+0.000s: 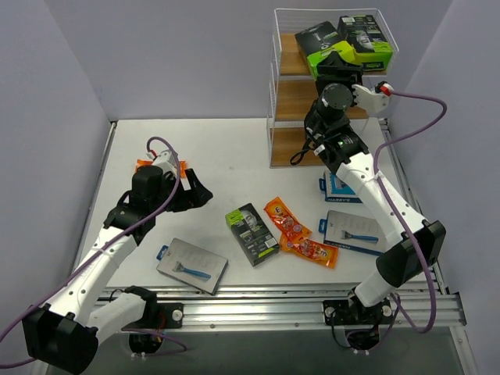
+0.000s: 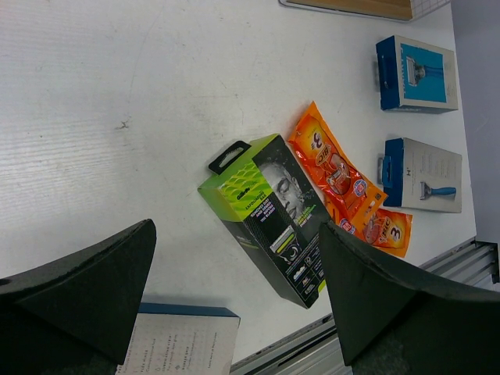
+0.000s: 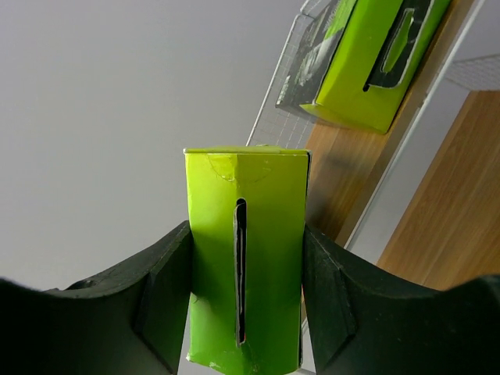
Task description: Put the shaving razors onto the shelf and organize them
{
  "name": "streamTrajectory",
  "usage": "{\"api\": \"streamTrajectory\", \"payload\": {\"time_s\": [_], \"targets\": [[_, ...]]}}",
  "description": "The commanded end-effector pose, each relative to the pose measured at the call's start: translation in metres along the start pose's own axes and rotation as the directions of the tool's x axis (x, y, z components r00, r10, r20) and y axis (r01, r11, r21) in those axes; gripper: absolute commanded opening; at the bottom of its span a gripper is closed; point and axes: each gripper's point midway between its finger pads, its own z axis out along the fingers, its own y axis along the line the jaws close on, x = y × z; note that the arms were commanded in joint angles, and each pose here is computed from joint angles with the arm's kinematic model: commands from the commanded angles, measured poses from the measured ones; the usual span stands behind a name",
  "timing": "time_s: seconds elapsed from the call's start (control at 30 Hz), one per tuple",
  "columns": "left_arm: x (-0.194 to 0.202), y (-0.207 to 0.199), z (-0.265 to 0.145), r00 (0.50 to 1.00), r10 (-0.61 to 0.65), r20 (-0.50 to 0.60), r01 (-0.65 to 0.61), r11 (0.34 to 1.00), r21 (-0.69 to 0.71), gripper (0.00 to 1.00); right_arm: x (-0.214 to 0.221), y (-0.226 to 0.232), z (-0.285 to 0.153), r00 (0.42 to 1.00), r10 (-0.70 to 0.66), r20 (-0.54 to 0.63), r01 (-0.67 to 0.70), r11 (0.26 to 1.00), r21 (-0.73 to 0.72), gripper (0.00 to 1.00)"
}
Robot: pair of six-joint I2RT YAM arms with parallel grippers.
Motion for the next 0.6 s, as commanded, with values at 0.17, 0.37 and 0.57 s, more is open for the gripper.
{"api": "streamTrajectory", "payload": {"time_s": [0.17,0.37,0.57], "targets": [[-0.008,-0.008,0.001,0.999,0.021,0.028,-0.022,0.999,0.033,0.94,0.003,0.008,0.007,0.993,0.12,0.011,-0.12,0.992,0.025,0.22],[-0.007,-0.008,0.002,0.999,0.02,0.025,-0.021,0.999,0.034,0.94,0.012,0.004,0.008,0.995,0.099,-0.016,-0.099,0.994,0.037,0.29],[-0.007,-0.008,0.001,0.999,0.018,0.027,-0.019,0.999,0.035,0.94,0.026,0.006,0.007,0.994,0.056,-0.089,-0.054,0.998,0.021,0.44]]}}
